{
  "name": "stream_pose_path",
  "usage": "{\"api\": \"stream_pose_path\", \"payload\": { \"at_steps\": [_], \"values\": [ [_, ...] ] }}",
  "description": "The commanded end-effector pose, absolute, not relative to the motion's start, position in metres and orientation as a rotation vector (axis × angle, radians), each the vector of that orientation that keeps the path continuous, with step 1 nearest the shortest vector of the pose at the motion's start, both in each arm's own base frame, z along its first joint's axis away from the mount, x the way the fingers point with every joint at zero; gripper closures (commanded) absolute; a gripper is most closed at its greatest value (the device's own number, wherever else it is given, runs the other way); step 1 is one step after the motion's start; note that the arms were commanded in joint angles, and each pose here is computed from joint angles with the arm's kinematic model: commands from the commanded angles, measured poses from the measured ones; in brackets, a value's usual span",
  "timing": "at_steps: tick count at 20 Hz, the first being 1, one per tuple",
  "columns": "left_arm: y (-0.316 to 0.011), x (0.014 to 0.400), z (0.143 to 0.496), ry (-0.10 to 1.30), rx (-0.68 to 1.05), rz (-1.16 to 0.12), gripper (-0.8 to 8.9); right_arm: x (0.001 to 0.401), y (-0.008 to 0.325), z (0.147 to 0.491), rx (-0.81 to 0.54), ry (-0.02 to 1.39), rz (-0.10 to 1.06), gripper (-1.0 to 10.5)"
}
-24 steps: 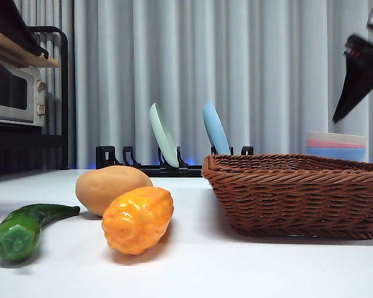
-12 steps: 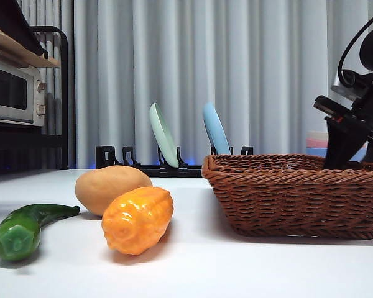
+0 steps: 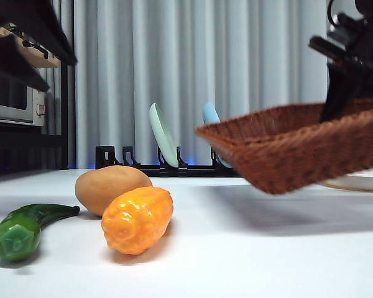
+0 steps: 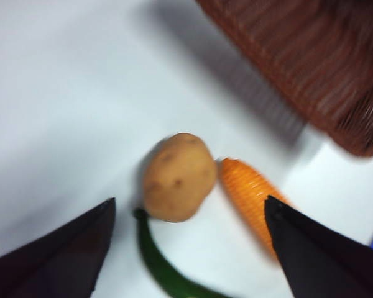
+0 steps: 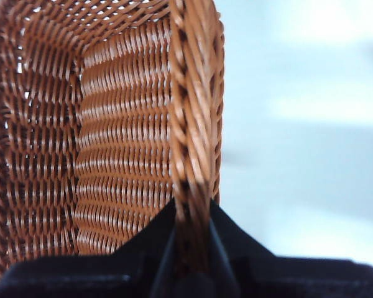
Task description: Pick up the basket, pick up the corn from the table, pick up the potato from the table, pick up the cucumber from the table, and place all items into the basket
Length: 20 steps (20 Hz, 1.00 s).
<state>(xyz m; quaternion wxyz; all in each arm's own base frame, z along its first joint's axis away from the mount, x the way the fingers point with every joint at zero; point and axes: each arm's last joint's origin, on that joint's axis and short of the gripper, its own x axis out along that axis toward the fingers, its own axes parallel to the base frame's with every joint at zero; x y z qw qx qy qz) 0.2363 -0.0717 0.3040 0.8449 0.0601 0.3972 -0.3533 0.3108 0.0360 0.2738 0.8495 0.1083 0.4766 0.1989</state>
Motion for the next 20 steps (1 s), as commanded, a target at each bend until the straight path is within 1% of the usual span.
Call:
{"api": "stream_pose_path", "payload": {
  "at_steps": [1,2,4,8,13,15,17,18,19,20],
  "values": [
    [-0.091,0.249,0.305,0.831,0.346,-0.82,3.94,0.312,0.038,0.288,0.249,0.953,0.491,9.6],
    [-0.101,0.255,0.301,0.872,0.376,-0.864,3.95,0.312,0.039,0.291,0.261,0.944,0.521,9.6],
    [-0.119,0.266,0.288,0.946,0.398,-0.91,3.94,0.312,0.039,0.293,0.26,0.934,0.532,9.6],
    [-0.147,0.284,0.245,1.081,0.528,-0.896,3.94,0.312,0.039,0.294,0.252,0.93,0.537,9.6],
    [-0.162,0.303,0.211,1.104,0.541,-0.908,3.95,0.312,0.037,0.294,0.242,0.926,0.539,9.6],
    [-0.164,0.306,0.201,1.133,0.541,-0.911,3.96,0.312,0.037,0.294,0.243,0.926,0.537,9.6],
    [-0.165,0.307,0.199,1.126,0.541,-0.911,4.12,0.312,0.037,0.294,0.243,0.926,0.537,9.6],
    [-0.165,0.308,0.199,1.113,0.542,-0.91,4.79,0.312,0.037,0.294,0.243,0.926,0.536,9.6],
    [-0.167,0.308,0.2,1.102,0.544,-0.912,7.02,0.312,0.037,0.294,0.243,0.925,0.537,9.6],
    [-0.167,0.308,0.2,1.1,0.546,-0.911,8.11,0.312,0.037,0.294,0.244,0.925,0.537,9.6]
  ]
}}
